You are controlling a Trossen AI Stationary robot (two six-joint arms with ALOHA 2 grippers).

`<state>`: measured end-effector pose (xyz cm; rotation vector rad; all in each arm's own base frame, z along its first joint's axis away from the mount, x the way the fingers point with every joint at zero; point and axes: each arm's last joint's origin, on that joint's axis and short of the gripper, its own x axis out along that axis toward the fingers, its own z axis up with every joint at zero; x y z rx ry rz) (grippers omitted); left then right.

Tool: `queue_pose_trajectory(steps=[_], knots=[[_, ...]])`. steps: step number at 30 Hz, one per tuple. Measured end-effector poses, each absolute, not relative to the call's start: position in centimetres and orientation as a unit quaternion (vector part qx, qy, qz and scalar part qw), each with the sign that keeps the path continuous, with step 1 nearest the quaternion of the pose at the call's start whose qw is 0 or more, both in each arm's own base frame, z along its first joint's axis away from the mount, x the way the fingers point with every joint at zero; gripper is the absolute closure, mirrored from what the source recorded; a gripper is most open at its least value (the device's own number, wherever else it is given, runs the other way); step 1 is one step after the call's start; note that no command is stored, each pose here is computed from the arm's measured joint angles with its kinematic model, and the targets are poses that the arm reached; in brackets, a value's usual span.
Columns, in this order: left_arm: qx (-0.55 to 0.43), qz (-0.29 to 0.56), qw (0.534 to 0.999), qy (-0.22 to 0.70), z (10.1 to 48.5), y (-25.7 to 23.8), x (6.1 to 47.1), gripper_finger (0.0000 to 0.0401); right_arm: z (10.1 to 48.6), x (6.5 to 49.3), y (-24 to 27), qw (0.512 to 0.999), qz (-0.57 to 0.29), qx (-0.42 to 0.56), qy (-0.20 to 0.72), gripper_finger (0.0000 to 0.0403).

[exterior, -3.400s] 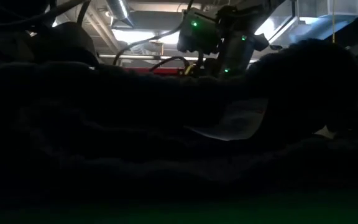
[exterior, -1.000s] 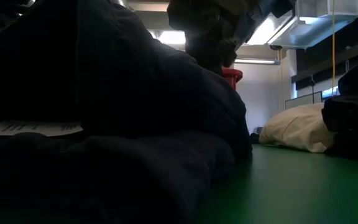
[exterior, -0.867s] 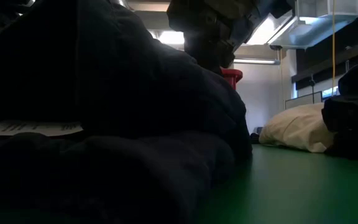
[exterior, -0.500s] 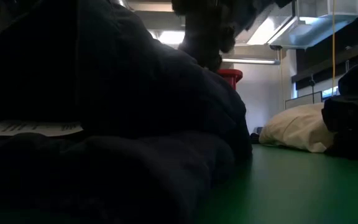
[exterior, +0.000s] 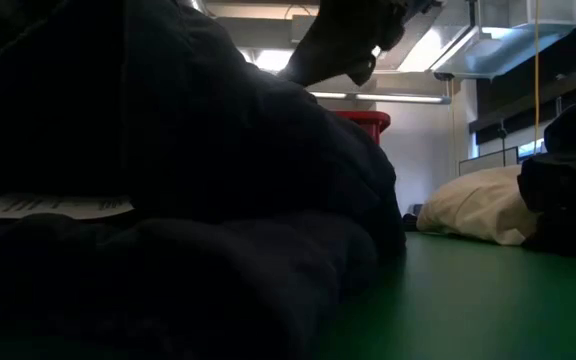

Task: Fold laundry
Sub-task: Fold the gray short

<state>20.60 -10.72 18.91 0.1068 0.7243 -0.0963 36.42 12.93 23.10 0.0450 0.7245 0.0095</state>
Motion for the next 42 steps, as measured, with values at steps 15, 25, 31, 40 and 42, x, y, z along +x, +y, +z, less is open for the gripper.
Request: queue_pose_trajectory(steps=[15, 25, 31, 40, 42], knots=[[0.059, -0.045, 0.928, 0.366, 18.8, -10.6, 20.4, 0.0401, 23.8, 35.3, 14.3, 0.935, 0.012, -0.004, 0.355, 0.04], [0.084, -0.048, 0.927, 0.363, 18.9, -10.5, 20.3, 0.0401, 25.4, 34.6, 14.0, 0.941, 0.018, -0.03, 0.338, 0.04], [0.077, -0.044, 0.936, 0.34, 20.0, -10.0, 19.9, 0.0401, 25.8, 33.0, 13.2, 0.946, 0.004, -0.036, 0.322, 0.04], [0.084, -0.054, 0.947, 0.307, 22.0, -9.3, 18.5, 0.0401, 23.7, 30.6, 12.1, 0.964, -0.003, 0.025, 0.266, 0.04], [0.085, -0.049, 0.945, 0.311, 22.2, -9.1, 18.2, 0.0401, 23.2, 30.4, 12.0, 0.965, -0.002, 0.035, 0.261, 0.04]])
